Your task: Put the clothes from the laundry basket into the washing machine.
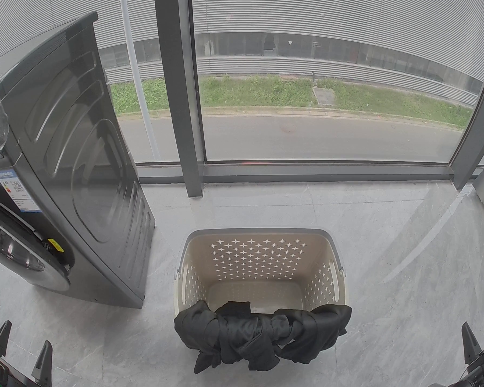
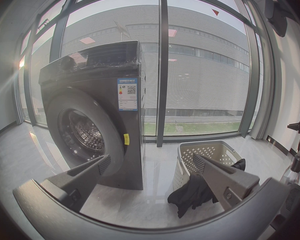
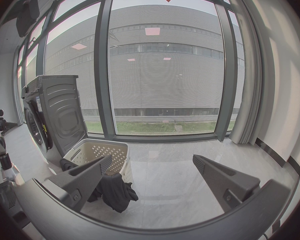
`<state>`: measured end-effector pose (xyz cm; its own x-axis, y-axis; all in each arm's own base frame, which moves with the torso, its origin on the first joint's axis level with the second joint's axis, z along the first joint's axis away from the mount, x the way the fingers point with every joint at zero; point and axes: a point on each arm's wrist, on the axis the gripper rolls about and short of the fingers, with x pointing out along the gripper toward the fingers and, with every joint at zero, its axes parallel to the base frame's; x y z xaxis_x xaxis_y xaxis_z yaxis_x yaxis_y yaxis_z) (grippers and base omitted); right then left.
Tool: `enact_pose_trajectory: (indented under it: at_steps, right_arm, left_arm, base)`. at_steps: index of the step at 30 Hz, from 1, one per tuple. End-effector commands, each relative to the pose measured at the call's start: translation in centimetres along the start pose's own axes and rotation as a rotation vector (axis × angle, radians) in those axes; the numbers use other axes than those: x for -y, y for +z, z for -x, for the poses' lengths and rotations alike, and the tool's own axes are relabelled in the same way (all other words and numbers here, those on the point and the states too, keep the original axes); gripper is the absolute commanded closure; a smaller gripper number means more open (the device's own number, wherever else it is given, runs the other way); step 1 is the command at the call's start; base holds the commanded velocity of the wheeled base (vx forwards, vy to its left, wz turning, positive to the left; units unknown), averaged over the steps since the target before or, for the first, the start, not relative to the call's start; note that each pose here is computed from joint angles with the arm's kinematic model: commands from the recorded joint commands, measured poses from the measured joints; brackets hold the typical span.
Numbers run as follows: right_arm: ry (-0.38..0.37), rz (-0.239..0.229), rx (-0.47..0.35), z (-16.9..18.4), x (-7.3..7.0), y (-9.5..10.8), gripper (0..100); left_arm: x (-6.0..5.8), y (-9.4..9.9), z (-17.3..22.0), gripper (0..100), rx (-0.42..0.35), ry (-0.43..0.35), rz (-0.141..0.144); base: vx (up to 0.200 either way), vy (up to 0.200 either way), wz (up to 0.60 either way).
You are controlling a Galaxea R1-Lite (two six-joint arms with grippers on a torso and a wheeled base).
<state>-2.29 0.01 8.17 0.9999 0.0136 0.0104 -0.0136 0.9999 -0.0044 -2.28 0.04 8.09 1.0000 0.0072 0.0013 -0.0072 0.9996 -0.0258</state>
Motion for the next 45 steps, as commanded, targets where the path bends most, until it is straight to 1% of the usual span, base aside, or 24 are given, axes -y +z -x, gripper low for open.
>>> enact_pose_trajectory:
  at_steps: [1, 6, 12, 27, 36, 45]
  right_arm:
    - [0.002, 0.000, -0.001, 0.00, 0.00, -0.52, 0]
    - [0.002, 0.000, -0.001, 0.00, 0.00, -0.52, 0]
    - [0.000, 0.000, -0.001, 0.00, 0.00, -0.52, 0]
    - [0.000, 0.000, -0.001, 0.00, 0.00, -0.52, 0]
    - [0.000, 0.000, -0.001, 0.00, 0.00, -0.52, 0]
    - [0.002, 0.000, -0.001, 0.00, 0.00, -0.52, 0]
  left_arm:
    - [-0.01, -0.44, 0.03, 0, 0.003, 0.000, 0.000]
    - [-0.01, -0.44, 0.03, 0, 0.003, 0.000, 0.000]
    - [-0.01, -0.44, 0.03, 0, 0.003, 0.000, 0.000]
    - [-0.01, -0.44, 0.03, 0, 0.003, 0.000, 0.002]
    - [-0.01, -0.44, 0.03, 0, 0.003, 0.000, 0.002]
    - [-0.01, -0.44, 0.03, 0, 0.003, 0.000, 0.002]
  base:
    - [0.000, 0.000, 0.00]
    - [0.000, 0.000, 0.00]
    - [0.000, -0.200, 0.00]
    - [0.000, 0.000, 0.00]
    - [0.200, 0.000, 0.00]
    - [0.000, 0.000, 0.00]
